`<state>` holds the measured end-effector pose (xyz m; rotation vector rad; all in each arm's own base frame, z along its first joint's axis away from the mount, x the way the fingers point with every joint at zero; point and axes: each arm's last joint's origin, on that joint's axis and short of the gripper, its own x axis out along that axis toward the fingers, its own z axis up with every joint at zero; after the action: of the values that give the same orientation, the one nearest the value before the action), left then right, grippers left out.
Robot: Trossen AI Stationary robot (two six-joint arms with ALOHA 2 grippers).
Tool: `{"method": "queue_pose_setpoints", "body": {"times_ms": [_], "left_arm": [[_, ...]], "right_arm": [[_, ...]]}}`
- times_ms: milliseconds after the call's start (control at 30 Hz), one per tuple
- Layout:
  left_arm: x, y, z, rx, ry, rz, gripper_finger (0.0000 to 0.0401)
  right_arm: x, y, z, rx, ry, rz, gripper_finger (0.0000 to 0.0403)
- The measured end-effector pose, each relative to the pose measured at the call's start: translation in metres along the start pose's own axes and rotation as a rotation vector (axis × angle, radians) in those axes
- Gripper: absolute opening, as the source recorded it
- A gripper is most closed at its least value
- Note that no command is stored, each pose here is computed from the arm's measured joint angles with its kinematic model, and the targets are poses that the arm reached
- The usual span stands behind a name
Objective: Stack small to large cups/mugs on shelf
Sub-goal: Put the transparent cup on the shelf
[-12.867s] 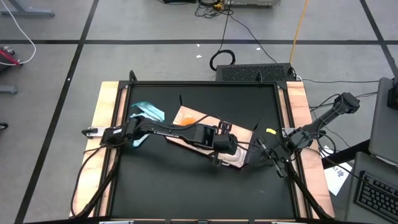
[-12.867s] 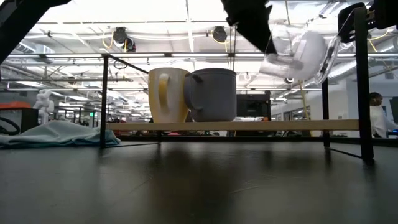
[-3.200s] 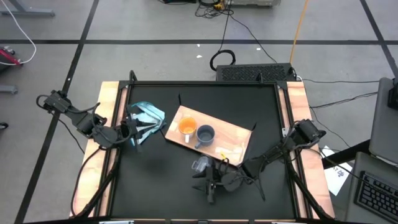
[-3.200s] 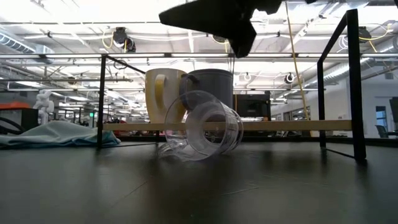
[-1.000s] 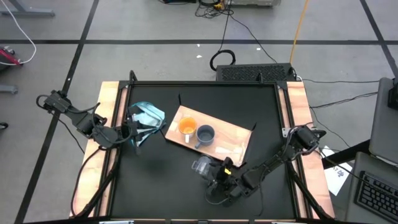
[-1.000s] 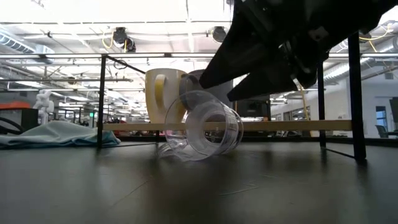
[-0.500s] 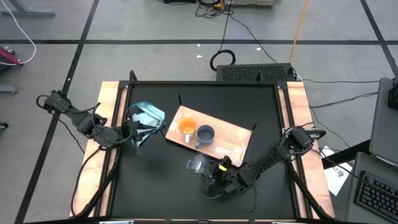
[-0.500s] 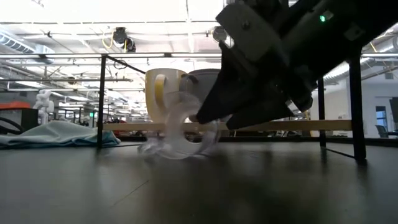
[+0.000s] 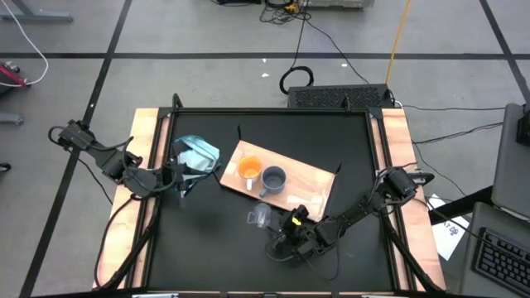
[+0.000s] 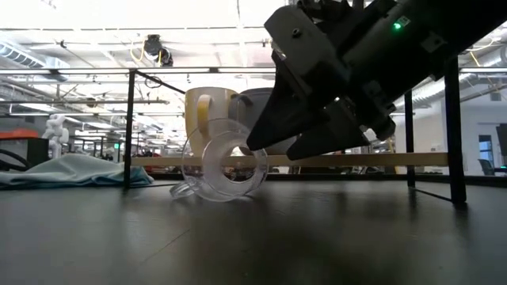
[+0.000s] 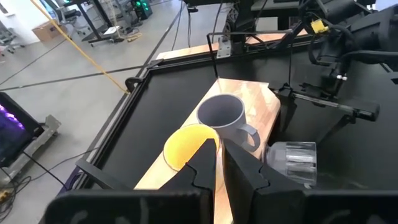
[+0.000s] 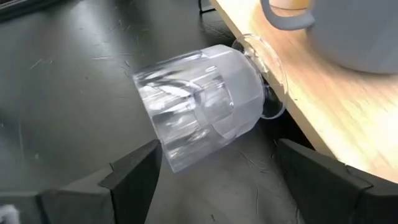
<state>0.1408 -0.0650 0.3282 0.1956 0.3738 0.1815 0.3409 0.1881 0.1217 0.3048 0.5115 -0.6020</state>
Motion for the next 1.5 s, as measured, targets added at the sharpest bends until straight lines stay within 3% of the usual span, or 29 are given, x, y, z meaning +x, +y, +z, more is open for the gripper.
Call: {"method": "queue_pose_setpoints", "body": {"times_ms": [200, 367, 900, 1167, 1500], "left_arm": [[0.000, 0.000, 0.000, -0.001, 0.000, 0.000, 0.0031], [0.000, 0.000, 0.000, -0.002, 0.000, 0.000, 0.0031], [0.000, 0.000, 0.000, -0.005, 0.002, -0.020, 0.0031], [0.000, -0.001, 0.000, -0.005, 0.002, -0.020, 0.0031], [0.000, -0.001, 0.000, -0.016, 0.004, -0.041, 0.0031]], "right_arm": [[0.007, -0.004, 0.006, 0.055, -0.019, -0.027, 0.0308], [0.011, -0.007, 0.009, 0.062, -0.020, -0.044, 0.0272], [0.004, 0.000, 0.005, 0.031, -0.027, -0.005, 0.0010], [-0.005, 0.011, 0.007, -0.004, -0.053, 0.083, 0.0002], [-0.047, 0.019, 0.040, -0.064, 0.030, 0.223, 0.0001]]}}
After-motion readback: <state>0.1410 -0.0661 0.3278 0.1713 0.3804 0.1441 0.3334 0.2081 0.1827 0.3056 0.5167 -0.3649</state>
